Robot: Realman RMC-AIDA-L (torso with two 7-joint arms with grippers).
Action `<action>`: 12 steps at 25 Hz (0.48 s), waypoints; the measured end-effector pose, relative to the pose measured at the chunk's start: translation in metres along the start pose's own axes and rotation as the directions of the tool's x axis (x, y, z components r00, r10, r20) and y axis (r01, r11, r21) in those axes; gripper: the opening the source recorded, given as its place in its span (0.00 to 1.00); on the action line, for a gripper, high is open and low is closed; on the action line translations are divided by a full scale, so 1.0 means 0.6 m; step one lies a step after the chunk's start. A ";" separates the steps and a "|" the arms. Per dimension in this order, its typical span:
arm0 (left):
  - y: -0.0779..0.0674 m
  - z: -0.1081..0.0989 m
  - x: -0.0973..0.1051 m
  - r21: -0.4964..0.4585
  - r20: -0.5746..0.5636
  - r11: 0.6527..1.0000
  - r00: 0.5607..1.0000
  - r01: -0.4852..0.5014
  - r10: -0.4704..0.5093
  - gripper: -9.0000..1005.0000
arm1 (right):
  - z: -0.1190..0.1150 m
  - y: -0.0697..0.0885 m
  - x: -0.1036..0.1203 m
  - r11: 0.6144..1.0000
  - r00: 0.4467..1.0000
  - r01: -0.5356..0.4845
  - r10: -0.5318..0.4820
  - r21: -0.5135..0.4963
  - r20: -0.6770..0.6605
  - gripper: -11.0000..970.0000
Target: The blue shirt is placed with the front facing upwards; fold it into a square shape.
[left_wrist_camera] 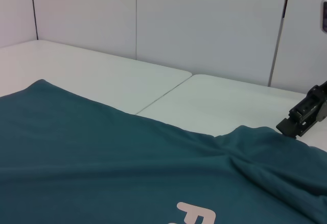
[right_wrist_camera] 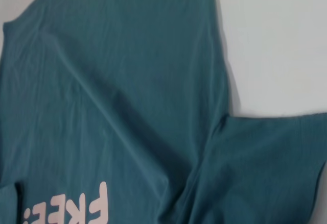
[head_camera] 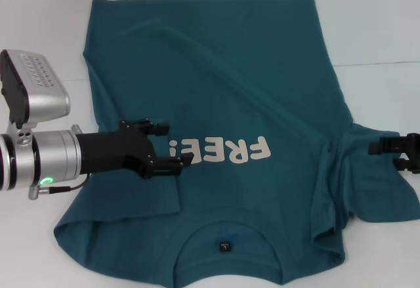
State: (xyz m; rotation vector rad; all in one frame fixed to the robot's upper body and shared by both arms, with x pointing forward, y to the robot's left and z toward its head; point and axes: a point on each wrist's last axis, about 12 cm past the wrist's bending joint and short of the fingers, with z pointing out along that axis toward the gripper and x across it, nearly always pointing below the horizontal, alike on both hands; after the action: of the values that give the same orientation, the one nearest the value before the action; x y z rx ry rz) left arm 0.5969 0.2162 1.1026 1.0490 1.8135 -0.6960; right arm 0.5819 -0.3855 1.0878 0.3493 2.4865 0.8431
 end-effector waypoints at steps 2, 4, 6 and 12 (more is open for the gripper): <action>-0.001 0.000 0.000 0.001 0.000 1.000 1.000 0.001 -0.001 0.84 | -0.002 -0.001 0.000 1.000 1.000 -0.003 0.003 -0.005 0.003 0.85; -0.001 0.000 0.000 0.002 0.000 1.000 1.000 0.001 -0.001 0.84 | -0.003 -0.002 0.001 1.000 1.000 -0.006 0.006 -0.008 0.005 0.85; -0.001 0.000 0.000 0.001 0.000 1.000 1.000 0.001 -0.001 0.84 | -0.003 -0.002 0.001 1.000 1.000 -0.007 0.007 -0.010 0.007 0.85; 0.001 0.000 0.000 -0.001 0.001 1.000 1.000 0.000 0.000 0.84 | -0.005 -0.001 0.002 1.000 1.000 -0.015 0.015 -0.020 0.002 0.83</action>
State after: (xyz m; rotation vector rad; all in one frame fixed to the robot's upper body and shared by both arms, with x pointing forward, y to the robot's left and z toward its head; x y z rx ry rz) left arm 0.5971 0.2165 1.1028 1.0477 1.8131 -0.6950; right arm 0.5795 -0.3869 1.0891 0.3618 2.4747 0.8728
